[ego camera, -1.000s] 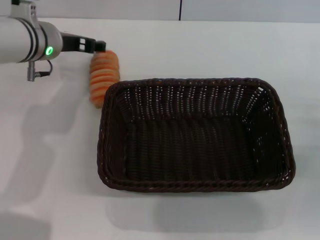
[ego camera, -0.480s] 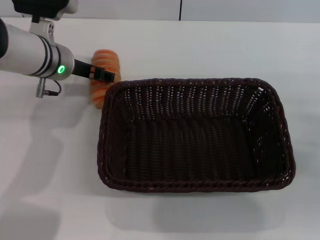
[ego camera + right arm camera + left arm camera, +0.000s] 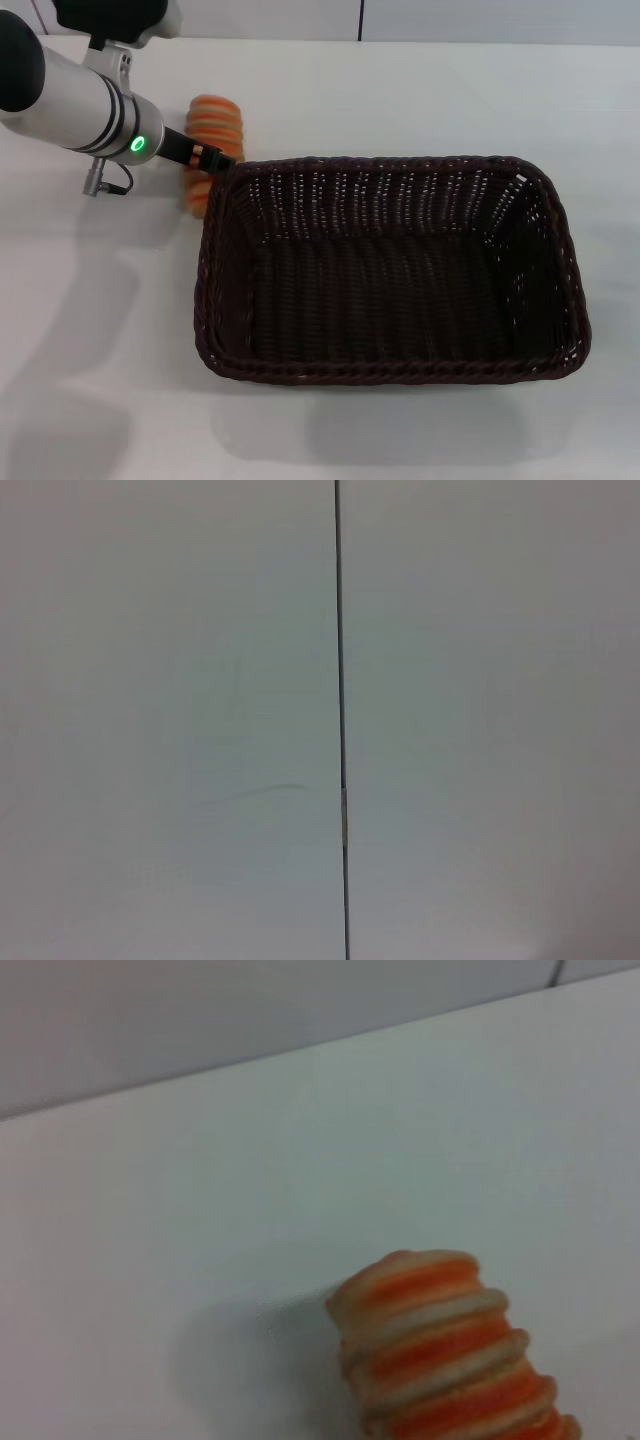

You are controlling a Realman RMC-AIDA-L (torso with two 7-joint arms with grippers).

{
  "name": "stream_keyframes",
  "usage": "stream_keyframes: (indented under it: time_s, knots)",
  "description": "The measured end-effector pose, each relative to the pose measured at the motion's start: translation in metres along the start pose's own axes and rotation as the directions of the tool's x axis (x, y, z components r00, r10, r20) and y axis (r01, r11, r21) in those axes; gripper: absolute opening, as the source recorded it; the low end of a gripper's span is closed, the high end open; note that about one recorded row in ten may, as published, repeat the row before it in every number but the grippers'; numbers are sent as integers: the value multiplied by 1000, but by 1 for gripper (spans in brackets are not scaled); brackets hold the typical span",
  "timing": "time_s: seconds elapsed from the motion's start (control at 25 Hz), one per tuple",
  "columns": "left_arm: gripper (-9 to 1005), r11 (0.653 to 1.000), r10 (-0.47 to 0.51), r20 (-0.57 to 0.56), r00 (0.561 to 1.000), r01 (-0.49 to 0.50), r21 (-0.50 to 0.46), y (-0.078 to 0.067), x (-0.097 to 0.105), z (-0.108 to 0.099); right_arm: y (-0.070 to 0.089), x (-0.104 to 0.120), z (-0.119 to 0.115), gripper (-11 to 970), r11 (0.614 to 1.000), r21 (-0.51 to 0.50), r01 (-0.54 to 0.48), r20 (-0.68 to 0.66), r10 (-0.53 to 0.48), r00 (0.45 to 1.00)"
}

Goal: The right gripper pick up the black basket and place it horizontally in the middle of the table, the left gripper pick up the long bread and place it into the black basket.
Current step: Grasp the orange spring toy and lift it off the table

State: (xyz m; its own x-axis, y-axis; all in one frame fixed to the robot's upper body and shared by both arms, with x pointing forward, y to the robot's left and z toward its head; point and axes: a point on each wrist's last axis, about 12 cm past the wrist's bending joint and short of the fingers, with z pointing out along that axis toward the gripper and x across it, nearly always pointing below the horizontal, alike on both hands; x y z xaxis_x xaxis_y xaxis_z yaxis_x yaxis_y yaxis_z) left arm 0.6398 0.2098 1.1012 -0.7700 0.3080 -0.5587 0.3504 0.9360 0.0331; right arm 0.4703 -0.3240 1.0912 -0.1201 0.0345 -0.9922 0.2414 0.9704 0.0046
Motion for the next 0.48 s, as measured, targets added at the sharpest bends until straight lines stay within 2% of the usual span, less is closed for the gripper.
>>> stream_keyframes:
  time_s: [0.08,0.28,0.48]
  knots:
    - [822,999,43,9,999,-43,4,-4,0,-2,-1,0,0,825,1000,2,0,0,0,1000]
    - [676,997,73,28,997,-74,8,-9,-3,-5,-1,0,0,826,1000,2,0,0,0,1000]
    - [535,993,114,115,987,-118,29,-11,-10,-23,-1,0,0,826,1000,3,1,-1,-1,1000]
